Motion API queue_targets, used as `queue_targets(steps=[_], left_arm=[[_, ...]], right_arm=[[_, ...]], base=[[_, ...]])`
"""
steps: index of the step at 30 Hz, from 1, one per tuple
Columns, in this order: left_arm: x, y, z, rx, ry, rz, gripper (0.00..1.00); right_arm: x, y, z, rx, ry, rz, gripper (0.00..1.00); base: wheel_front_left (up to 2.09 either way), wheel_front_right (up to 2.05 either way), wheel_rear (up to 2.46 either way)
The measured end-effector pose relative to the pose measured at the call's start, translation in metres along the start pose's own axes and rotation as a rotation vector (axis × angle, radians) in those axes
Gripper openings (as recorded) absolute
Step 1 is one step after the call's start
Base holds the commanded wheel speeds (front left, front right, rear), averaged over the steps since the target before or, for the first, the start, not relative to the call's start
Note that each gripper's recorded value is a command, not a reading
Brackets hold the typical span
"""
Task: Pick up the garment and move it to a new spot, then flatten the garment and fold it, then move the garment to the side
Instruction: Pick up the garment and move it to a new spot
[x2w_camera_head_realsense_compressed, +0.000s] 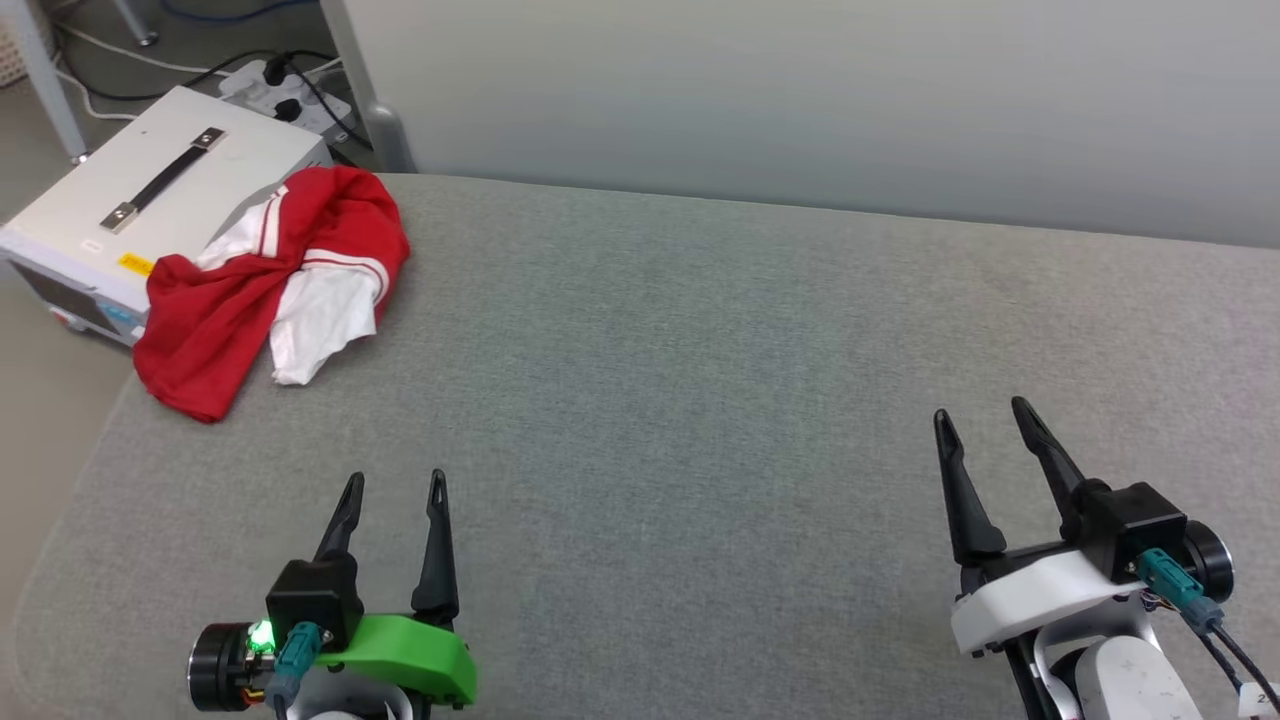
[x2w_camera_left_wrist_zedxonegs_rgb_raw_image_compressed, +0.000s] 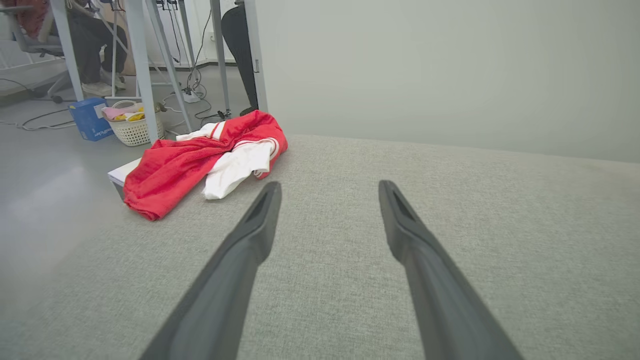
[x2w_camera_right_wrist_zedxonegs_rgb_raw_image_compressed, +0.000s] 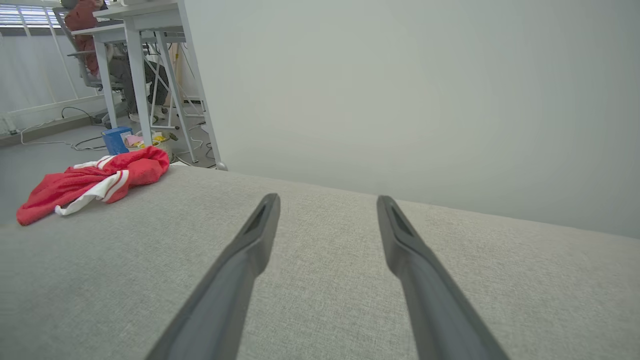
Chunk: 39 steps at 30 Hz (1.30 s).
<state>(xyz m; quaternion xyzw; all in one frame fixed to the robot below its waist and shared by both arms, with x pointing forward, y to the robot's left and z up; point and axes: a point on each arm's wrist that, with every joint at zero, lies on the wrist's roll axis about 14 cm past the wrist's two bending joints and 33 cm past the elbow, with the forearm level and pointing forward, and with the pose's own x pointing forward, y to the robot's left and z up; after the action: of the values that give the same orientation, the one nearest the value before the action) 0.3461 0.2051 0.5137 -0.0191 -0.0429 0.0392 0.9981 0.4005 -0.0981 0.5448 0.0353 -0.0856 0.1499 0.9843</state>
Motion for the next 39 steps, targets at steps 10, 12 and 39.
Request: queue_targets(steps=[10, 12, 39], left_arm=[[-0.026, 0.042, 0.005, 0.012, -0.009, 0.129, 1.00], [-0.032, 0.049, 0.007, 0.014, -0.012, 0.152, 1.00], [-0.072, 0.092, 0.019, 0.027, -0.044, 0.307, 1.00]], right_arm=[[0.020, 0.054, -0.004, 0.033, -0.002, 0.159, 1.00], [0.023, 0.064, -0.004, 0.038, -0.003, 0.187, 1.00], [0.037, 0.122, -0.006, 0.076, -0.001, 0.348, 1.00]], base=[[0.00, 0.00, 0.00], [0.00, 0.00, 0.00], [0.00, 0.00, 0.00]])
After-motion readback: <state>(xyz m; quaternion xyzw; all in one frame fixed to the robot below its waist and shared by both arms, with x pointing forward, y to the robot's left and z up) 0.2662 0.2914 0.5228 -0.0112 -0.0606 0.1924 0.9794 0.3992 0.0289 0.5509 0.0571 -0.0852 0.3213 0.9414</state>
